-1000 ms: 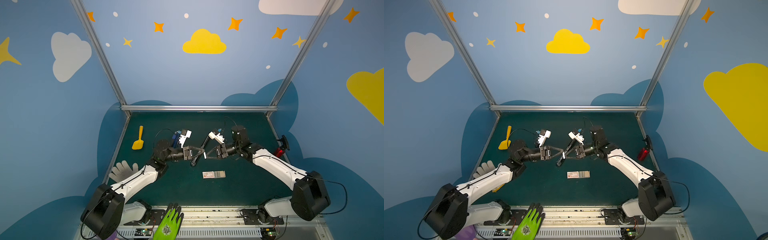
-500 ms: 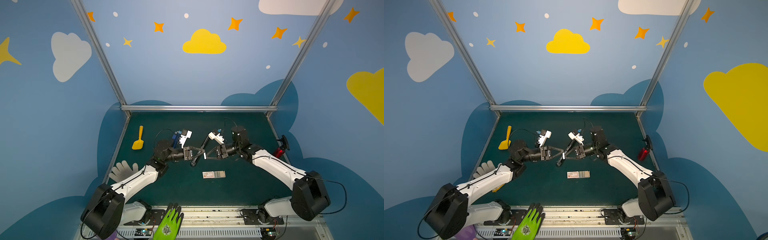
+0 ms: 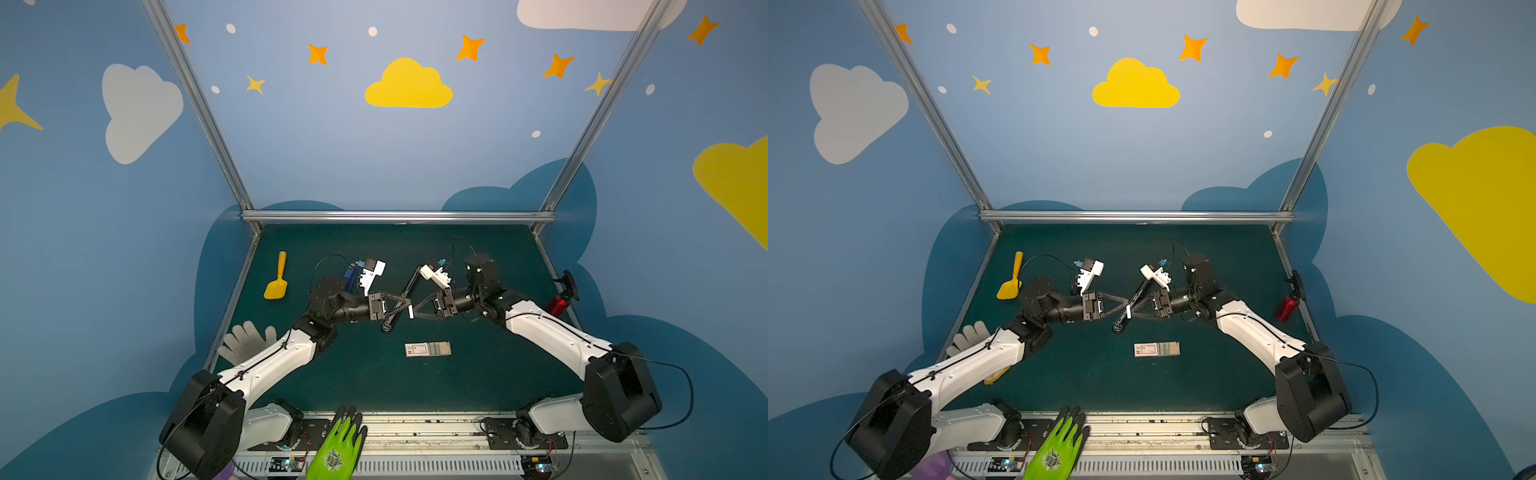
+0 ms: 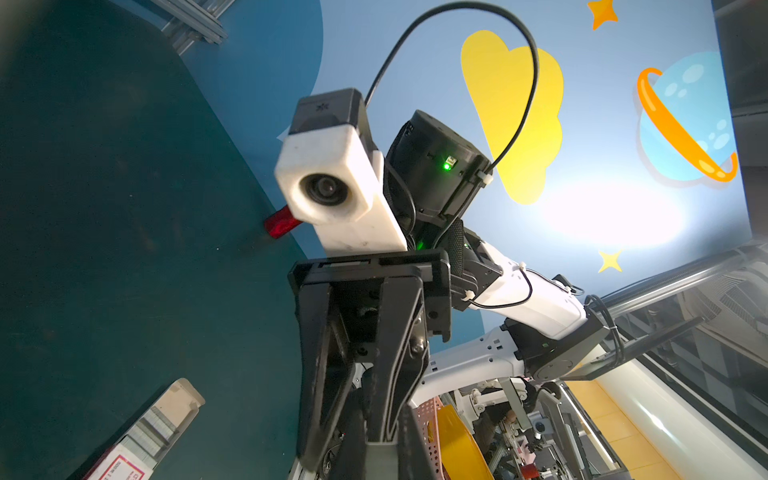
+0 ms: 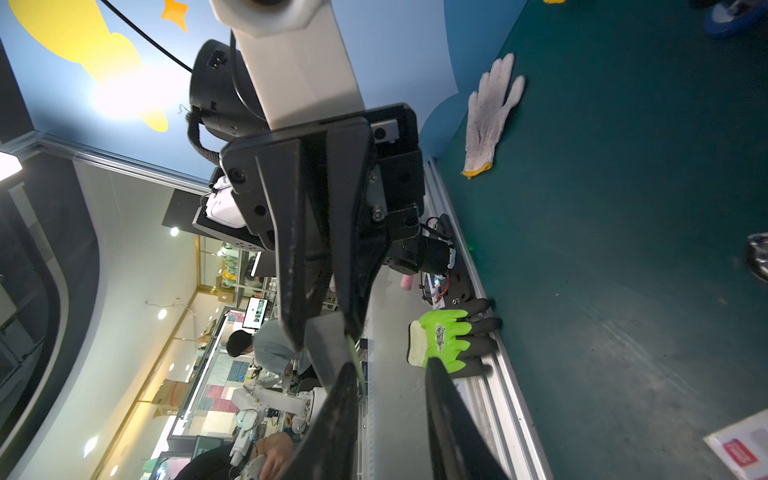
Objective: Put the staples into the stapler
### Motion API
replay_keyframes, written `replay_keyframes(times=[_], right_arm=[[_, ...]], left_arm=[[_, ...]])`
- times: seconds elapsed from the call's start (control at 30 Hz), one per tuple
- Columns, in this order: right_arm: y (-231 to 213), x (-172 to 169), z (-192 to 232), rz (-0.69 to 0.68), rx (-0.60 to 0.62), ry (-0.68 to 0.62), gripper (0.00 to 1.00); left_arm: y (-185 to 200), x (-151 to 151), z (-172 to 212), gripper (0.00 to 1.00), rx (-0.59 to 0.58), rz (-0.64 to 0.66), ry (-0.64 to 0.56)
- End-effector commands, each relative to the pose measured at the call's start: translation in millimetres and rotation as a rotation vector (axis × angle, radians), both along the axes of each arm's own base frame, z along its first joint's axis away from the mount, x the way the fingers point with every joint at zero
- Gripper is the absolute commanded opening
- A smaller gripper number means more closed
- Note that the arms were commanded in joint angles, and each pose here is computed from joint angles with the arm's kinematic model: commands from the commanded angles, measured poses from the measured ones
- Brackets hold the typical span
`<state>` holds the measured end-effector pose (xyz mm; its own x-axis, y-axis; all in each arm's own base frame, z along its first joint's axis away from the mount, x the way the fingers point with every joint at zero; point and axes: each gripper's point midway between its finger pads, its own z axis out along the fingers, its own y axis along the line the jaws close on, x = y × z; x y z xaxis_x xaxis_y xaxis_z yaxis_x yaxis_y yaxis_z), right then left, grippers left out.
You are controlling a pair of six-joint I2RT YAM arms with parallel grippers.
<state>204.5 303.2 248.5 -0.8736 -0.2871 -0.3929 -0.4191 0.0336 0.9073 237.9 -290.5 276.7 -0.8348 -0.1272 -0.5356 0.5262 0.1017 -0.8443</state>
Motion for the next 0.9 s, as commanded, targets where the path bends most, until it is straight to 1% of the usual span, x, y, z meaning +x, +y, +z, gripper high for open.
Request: replay_keyframes(times=[0.0, 0.1, 0.27, 0.33, 0.4, 0.47, 0.53, 0.67, 0.77, 0.87], right_arm=[[-11, 4, -2, -0.054, -0.018, -0.023, 0.32], [-25, 14, -14, -0.132, -0.086, -0.020, 0.32], [-54, 35, -58, -0.295, -0.318, -0.016, 0.32], [-62, 41, -74, -0.339, -0.406, -0.028, 0.32], [-69, 44, -86, -0.366, -0.466, -0.049, 0.33], [-74, 49, -95, -0.402, -0.505, -0.079, 0.36], [-77, 54, -101, -0.436, -0.535, -0.113, 0.38], [-82, 65, -106, -0.516, -0.584, -0.209, 0.42], [-77, 68, -105, -0.532, -0.589, -0.243, 0.42], [-73, 69, -109, -0.540, -0.595, -0.261, 0.42]], left_arm=[[7, 7, 6, 0.08, 0.038, 0.047, -0.048], [16, 17, -9, 0.09, 0.132, 0.120, -0.030], [31, 34, -47, 0.09, 0.372, 0.210, -0.001], [36, 42, -60, 0.09, 0.450, 0.240, 0.011], [39, 51, -69, 0.09, 0.507, 0.262, 0.010], [41, 61, -82, 0.09, 0.585, 0.272, 0.013], [41, 70, -91, 0.09, 0.641, 0.268, 0.017], [42, 97, -112, 0.10, 0.763, 0.304, 0.020], [43, 117, -131, 0.10, 0.873, 0.329, 0.013], [38, 134, -144, 0.08, 0.946, 0.330, 0.001]])
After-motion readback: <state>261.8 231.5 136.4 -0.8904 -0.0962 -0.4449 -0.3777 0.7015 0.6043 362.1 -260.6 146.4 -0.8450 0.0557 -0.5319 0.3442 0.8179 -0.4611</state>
